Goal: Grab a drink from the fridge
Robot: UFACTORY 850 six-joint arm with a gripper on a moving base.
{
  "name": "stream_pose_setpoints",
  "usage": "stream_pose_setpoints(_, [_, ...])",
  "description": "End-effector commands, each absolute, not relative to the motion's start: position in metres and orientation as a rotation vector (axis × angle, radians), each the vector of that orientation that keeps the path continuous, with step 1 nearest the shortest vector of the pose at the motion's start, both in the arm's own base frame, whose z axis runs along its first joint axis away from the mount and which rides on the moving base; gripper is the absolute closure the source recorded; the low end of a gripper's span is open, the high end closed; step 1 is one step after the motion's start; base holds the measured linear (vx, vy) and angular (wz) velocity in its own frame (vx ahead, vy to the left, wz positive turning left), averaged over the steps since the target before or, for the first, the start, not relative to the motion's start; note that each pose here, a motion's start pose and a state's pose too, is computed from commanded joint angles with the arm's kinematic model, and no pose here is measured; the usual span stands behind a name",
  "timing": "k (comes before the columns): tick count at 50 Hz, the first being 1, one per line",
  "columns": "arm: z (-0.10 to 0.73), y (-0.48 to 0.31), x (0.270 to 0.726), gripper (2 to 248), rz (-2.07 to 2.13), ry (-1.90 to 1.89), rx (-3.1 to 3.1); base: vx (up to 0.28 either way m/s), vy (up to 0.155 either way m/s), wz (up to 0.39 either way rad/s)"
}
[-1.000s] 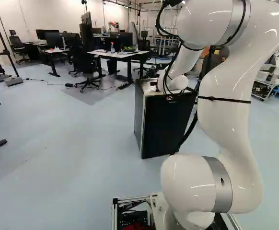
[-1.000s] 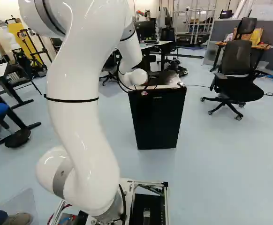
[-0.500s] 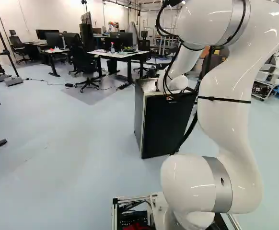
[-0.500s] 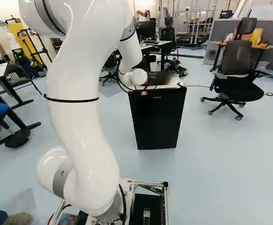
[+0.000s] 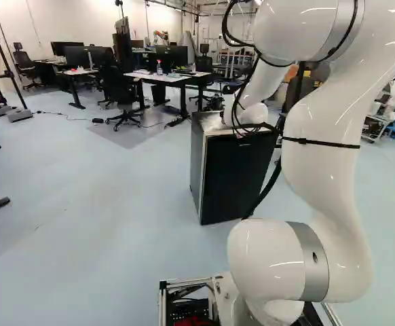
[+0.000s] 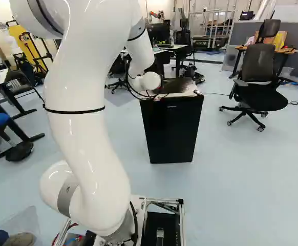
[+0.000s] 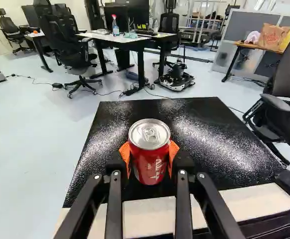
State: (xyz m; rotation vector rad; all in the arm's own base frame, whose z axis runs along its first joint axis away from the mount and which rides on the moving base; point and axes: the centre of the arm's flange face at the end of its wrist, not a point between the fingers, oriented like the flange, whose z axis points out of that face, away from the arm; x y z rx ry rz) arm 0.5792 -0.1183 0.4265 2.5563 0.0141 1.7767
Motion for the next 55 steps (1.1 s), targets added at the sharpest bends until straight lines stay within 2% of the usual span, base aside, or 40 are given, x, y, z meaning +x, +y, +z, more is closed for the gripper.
stream_pose_setpoints(32, [0.429,-0.116,0.576,155,1.783,0.015,2.553,0.0,0.0,0.0])
stream_pose_setpoints(55, [0.429,-0.102,0.556,155,1.791,0.014,2.556,0.0,0.0,0.0])
